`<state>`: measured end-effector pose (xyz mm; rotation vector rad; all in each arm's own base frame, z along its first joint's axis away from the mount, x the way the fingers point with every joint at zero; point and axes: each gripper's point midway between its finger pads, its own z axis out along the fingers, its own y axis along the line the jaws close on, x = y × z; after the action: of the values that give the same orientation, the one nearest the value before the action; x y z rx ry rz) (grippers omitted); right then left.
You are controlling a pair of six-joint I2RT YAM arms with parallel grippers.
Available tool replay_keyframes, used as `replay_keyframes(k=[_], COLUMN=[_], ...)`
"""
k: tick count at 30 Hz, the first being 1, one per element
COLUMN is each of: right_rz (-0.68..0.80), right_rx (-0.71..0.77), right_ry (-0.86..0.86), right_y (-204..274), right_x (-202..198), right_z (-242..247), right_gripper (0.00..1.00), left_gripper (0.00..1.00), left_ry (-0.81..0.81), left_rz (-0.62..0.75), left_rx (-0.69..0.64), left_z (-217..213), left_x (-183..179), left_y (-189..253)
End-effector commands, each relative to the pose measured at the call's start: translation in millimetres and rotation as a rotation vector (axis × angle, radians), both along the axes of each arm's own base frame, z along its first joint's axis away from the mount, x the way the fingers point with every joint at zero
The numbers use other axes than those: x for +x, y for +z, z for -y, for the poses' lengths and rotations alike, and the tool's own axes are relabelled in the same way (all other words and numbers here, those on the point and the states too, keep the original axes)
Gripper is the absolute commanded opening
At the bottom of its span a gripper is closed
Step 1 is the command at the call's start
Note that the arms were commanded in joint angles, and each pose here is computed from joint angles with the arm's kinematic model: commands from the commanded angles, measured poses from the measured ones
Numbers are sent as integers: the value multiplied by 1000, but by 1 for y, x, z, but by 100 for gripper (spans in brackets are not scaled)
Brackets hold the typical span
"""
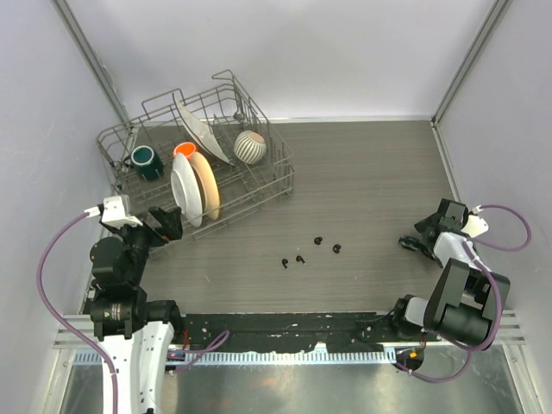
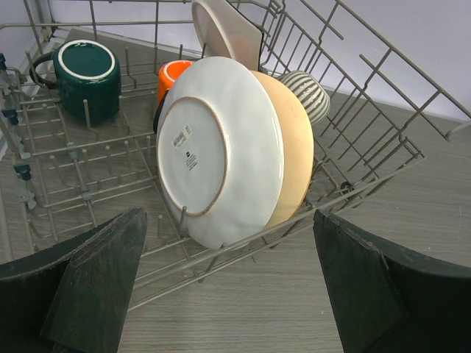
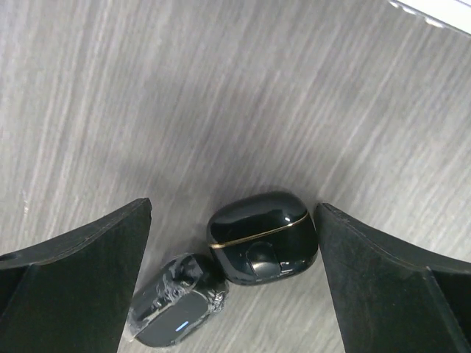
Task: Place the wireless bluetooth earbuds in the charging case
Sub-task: Move the charging case to the center of the board.
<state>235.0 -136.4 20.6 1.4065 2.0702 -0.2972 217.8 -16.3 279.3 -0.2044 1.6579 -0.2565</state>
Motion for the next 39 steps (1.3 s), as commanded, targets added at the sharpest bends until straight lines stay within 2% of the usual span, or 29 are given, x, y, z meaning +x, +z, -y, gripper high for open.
replay_keyframes(k=[1,6,13,17,22,27,28,31,36,39], right_rz=[40,58,163,169,210,167,157,132,15,29], right_rx=[162,144,187,84,-49,-103,-115,-104,-109,-102], right_ry=[114,229,407,462,387,300,286,403,431,480], right_y=[-24,-15,14,44,80,72,72,66,49,46], right_x=[17,43,72,70,52,37,38,55,66,72], right_z=[-38,-67,-96,-85,-65,-50,-46,-53,-45,-51], right_gripper=[96,95,95,95,95,95,92,88,85,84], left_gripper=[100,100,100,100,100,100,100,100,100,100], left_ry=[6,14,25,26,45,23,21,21,0,-28], left_rz=[24,24,38,39,27,28,31,40,46,53], left_rx=[6,-14,-21,-30,-25,-32,-31,-33,-61,-81], left_z=[-1,-2,-3,-2,-6,-2,-1,-1,4,10], left_x=[3,2,-2,-3,-5,-4,-4,-5,-4,-2], left_y=[7,8,10,9,7,7,7,9,9,8])
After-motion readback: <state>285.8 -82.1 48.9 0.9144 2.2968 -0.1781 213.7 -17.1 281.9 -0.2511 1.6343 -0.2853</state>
